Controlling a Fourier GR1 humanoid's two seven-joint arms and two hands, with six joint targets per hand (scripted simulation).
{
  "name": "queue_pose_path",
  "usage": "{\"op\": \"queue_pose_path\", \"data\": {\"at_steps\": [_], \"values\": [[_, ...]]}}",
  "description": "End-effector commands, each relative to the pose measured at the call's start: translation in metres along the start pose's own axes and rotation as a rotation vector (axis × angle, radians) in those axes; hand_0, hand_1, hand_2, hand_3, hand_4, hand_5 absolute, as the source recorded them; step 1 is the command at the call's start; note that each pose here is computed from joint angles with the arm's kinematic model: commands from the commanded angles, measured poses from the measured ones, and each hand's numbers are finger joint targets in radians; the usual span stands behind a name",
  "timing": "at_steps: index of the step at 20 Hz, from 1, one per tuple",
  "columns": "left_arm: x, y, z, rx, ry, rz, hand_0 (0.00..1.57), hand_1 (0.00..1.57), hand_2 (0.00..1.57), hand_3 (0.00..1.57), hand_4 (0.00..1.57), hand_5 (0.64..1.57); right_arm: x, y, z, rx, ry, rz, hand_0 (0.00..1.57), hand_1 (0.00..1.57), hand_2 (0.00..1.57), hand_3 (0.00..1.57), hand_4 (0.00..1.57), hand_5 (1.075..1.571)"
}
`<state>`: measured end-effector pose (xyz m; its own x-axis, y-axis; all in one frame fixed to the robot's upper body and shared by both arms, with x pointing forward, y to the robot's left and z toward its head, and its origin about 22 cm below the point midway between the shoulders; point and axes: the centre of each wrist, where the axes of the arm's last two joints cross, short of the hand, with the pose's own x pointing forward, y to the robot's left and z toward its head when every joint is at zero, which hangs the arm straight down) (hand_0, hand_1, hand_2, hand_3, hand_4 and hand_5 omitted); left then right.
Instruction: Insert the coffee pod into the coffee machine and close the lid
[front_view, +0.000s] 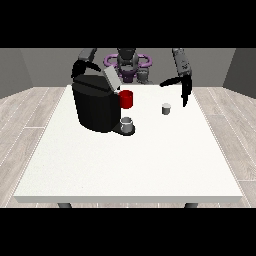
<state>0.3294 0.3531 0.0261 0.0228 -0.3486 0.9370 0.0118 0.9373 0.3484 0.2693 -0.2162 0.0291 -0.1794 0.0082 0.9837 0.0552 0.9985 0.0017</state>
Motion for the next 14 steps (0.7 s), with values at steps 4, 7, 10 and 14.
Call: {"op": "queue_pose_path", "data": {"at_steps": [4, 7, 10, 14], "values": [[0.018, -0.009, -0.027, -0.036, 0.053, -0.109, 0.00, 0.00, 0.00, 0.00, 0.00, 1.571, -0.012, 0.012, -0.015, -0.031, 0.037, 0.023, 0.00, 0.00, 0.00, 0.00, 0.37, 1.571], [0.006, -0.018, -0.027, -0.054, 0.087, -0.145, 0.00, 0.00, 0.00, 0.00, 0.00, 1.571, -0.024, 0.006, -0.009, -0.038, 0.068, 0.052, 0.00, 0.00, 0.00, 0.00, 0.39, 1.571], [-0.001, -0.001, -0.029, -0.053, 0.048, -0.172, 0.00, 0.00, 0.20, 0.00, 0.00, 1.571, -0.001, 0.006, -0.030, -0.036, 0.021, 0.054, 0.00, 0.00, 0.00, 0.00, 0.42, 1.571], [-0.007, -0.014, -0.031, -0.057, 0.126, -0.237, 0.22, 0.22, 0.53, 0.22, 0.00, 1.571, -0.007, -0.012, -0.026, -0.032, 0.091, 0.063, 0.00, 0.00, 0.00, 0.00, 0.41, 1.571]]}}
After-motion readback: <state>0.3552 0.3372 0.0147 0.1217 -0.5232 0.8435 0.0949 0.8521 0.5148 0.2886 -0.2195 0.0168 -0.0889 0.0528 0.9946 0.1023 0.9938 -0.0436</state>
